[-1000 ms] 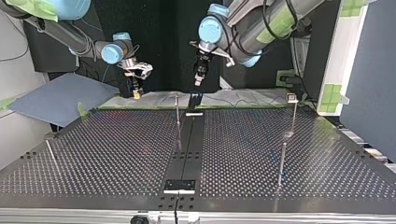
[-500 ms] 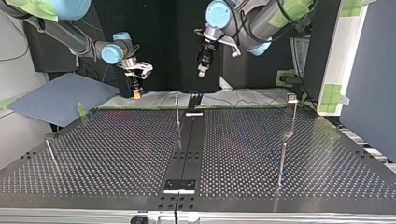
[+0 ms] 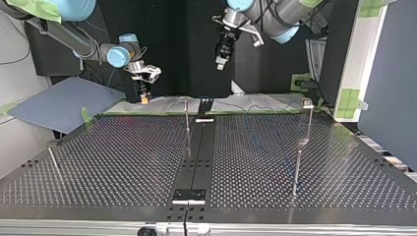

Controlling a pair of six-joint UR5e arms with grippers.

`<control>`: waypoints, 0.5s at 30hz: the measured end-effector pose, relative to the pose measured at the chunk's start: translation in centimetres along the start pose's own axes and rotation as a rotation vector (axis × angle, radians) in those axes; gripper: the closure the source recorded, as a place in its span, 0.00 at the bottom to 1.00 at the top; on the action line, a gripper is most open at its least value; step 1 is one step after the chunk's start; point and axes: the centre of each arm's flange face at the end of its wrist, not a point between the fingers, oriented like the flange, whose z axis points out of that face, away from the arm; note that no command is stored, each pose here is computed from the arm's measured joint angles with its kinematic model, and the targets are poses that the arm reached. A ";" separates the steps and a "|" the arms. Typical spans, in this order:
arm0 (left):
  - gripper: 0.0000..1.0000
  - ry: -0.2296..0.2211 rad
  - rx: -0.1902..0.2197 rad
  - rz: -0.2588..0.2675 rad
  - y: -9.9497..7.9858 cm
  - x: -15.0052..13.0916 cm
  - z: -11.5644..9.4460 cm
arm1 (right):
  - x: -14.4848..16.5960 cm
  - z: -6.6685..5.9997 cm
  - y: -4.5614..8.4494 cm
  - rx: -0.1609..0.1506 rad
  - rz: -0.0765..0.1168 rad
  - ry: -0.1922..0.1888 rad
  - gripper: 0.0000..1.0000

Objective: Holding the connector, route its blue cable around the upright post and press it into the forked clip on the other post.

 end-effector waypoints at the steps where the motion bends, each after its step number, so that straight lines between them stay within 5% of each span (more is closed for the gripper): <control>1: 0.00 -0.001 -0.002 -0.005 0.1 0.0 -0.3 | 0.0 0.0 0.0 0.000 0.000 0.000 1.00; 9: 0.00 -0.008 0.000 -0.022 0.6 -0.3 -3.1 | 0.0 0.0 0.0 -0.002 0.001 0.000 1.00; 15: 0.00 -0.055 0.012 -0.039 0.4 -2.2 -3.9 | 0.1 0.0 0.3 -0.020 0.006 0.001 1.00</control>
